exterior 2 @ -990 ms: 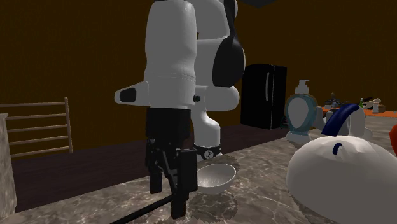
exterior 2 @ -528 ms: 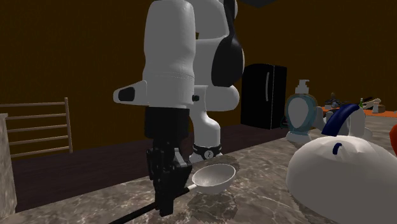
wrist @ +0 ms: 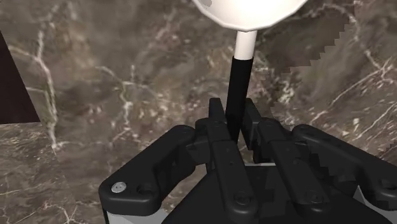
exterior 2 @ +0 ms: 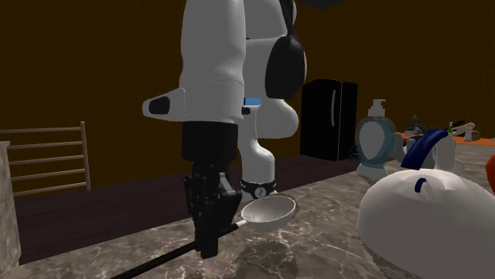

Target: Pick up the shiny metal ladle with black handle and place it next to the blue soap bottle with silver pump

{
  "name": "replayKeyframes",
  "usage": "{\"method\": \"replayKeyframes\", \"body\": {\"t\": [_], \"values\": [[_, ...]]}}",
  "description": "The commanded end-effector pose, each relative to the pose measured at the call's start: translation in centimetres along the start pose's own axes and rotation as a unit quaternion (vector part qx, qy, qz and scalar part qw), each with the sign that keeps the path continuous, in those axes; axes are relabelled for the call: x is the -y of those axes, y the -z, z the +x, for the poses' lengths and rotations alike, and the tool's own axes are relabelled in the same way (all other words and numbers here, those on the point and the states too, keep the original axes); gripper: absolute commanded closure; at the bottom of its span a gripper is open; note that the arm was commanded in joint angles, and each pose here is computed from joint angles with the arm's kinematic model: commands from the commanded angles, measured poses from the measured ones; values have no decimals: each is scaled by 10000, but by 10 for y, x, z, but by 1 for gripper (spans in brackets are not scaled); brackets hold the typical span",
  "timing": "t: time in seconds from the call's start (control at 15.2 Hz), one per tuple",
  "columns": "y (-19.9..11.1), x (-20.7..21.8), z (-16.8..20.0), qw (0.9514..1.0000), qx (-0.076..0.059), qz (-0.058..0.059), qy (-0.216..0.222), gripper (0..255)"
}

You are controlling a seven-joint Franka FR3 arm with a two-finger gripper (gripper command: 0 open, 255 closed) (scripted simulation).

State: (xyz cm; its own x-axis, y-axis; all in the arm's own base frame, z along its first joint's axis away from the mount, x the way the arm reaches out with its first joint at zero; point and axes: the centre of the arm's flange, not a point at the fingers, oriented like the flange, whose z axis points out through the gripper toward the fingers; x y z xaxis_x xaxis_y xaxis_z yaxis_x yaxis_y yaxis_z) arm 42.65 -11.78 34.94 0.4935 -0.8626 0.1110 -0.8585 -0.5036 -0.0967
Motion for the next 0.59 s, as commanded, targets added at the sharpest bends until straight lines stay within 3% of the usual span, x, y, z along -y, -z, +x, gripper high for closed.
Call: {"method": "replayKeyframes", "body": {"t": [0.0, 0.53], "values": [[10, 1, 2, 10000, 3, -3, 1, 255], [52, 5, 6, 10000, 3, -3, 1, 255]]}}
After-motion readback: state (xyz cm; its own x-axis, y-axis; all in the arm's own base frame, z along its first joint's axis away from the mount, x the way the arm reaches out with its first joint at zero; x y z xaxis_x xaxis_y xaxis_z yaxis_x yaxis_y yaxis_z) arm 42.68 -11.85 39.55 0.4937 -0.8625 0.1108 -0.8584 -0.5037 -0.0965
